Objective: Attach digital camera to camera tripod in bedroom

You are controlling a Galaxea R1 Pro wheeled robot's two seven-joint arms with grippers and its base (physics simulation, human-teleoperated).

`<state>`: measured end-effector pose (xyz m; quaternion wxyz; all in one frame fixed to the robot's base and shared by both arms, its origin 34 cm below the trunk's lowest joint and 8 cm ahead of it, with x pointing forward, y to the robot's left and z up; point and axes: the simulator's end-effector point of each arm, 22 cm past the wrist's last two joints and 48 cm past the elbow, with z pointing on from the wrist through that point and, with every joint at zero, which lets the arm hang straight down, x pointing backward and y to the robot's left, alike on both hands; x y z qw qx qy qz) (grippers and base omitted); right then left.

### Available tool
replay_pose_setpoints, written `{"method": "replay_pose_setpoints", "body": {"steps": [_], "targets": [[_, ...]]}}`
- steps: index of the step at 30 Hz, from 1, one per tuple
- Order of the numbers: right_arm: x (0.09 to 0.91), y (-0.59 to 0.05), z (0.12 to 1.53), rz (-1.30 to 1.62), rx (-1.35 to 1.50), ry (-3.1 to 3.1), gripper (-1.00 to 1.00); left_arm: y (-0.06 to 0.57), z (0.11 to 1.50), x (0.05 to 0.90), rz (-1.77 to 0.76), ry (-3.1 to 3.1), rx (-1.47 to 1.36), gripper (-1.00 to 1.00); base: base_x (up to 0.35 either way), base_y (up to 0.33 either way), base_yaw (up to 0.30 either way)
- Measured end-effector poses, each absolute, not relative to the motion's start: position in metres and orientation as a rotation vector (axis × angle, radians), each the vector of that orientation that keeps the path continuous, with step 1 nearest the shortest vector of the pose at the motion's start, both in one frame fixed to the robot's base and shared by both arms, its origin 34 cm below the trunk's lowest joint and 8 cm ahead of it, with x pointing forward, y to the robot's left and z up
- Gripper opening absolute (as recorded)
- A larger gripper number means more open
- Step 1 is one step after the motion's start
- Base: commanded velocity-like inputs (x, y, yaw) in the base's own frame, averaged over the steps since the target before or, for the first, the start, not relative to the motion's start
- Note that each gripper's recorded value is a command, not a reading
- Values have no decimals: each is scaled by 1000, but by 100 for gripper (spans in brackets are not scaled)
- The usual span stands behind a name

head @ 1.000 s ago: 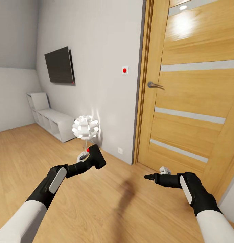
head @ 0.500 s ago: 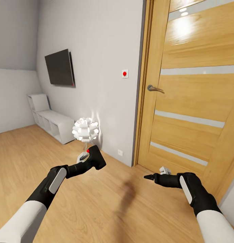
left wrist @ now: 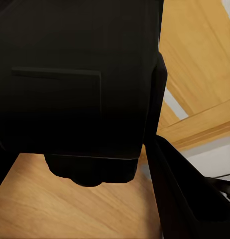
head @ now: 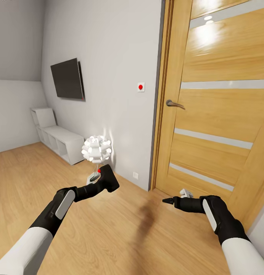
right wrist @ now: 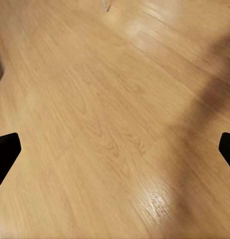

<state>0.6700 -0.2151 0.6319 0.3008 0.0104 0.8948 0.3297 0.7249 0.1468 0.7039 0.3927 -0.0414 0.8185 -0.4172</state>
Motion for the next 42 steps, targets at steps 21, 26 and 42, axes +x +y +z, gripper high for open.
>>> {"method": "replay_pose_setpoints", "body": {"steps": [21, 26, 42], "targets": [[678, -215, 675, 876, 29, 2377, 100, 198, 695, 745, -646, 2257, -320, -100, 0, 0, 0], [680, -215, 685, 876, 29, 2377, 100, 197, 705, 747, -645, 2258, -320, -100, 0, 0, 0], [684, -215, 716, 876, 28, 2379, 100, 197, 738, 752, -649, 2257, -320, -100, 0, 0, 0]]}}
